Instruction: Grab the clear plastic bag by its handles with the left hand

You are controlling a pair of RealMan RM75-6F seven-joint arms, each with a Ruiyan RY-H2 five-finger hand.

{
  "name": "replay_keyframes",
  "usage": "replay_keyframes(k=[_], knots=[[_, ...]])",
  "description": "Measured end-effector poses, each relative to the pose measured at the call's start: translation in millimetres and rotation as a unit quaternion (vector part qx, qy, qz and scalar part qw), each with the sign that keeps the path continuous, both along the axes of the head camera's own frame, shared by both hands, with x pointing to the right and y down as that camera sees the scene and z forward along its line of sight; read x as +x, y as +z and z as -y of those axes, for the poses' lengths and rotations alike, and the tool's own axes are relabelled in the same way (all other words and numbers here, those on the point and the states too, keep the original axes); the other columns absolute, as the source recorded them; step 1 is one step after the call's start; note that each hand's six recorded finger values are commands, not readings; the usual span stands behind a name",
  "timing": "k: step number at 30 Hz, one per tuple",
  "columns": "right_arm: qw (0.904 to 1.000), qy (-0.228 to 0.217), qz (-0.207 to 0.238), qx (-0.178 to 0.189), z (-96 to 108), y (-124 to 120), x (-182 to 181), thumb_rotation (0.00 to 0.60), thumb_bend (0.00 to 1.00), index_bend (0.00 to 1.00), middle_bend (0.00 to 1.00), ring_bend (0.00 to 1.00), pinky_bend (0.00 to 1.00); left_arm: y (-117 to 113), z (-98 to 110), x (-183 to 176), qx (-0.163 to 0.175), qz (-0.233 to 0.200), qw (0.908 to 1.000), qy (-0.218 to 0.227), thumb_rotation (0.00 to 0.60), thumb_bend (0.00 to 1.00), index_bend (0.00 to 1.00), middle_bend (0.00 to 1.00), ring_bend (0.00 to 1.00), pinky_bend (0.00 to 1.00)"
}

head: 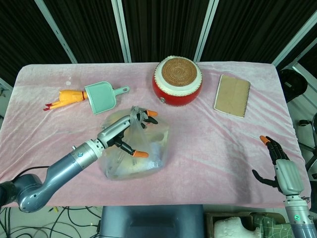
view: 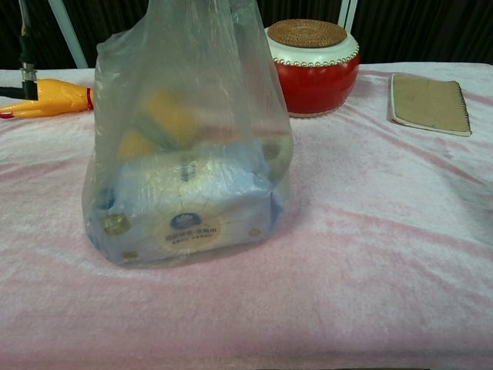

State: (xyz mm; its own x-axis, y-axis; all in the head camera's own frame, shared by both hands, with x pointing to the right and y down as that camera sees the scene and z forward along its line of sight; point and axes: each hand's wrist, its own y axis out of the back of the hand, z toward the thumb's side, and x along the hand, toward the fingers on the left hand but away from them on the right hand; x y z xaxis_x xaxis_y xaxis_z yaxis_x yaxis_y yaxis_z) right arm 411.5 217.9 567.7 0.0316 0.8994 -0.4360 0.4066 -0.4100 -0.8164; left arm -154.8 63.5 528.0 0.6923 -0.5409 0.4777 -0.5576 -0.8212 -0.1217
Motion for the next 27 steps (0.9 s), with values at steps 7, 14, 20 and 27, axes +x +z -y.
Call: replay_keyframes(k=[7, 14, 20, 27], knots=[[1.0, -0.001, 0.0, 0.002, 0, -1, -1, 0.6, 0.22, 0.0, 0.0, 0.0, 0.17, 4, -3, 18, 0.001, -0.034, 0.9993, -0.016, 0.6, 0.04, 0.17, 0.25, 0.19, 0.26], [1.0, -0.002, 0.0, 0.002, 0, -1, -1, 0.6, 0.22, 0.0, 0.0, 0.0, 0.17, -5, -1, 41, 0.015, -0.104, 0.9928, -0.057, 0.6, 0.04, 0.24, 0.34, 0.26, 0.33], [1.0, -0.002, 0.001, 0.002, 0, -1, -1, 0.6, 0.22, 0.0, 0.0, 0.0, 0.17, -21, 5, 48, 0.033, -0.158, 0.9821, -0.098, 0.6, 0.04, 0.3, 0.41, 0.33, 0.39], [1.0, -0.004, 0.0, 0.003, -1, -1, -1, 0.6, 0.22, 0.0, 0.0, 0.0, 0.17, -48, 10, 59, 0.012, -0.259, 0.9525, -0.16, 0.6, 0.04, 0.43, 0.58, 0.47, 0.5]])
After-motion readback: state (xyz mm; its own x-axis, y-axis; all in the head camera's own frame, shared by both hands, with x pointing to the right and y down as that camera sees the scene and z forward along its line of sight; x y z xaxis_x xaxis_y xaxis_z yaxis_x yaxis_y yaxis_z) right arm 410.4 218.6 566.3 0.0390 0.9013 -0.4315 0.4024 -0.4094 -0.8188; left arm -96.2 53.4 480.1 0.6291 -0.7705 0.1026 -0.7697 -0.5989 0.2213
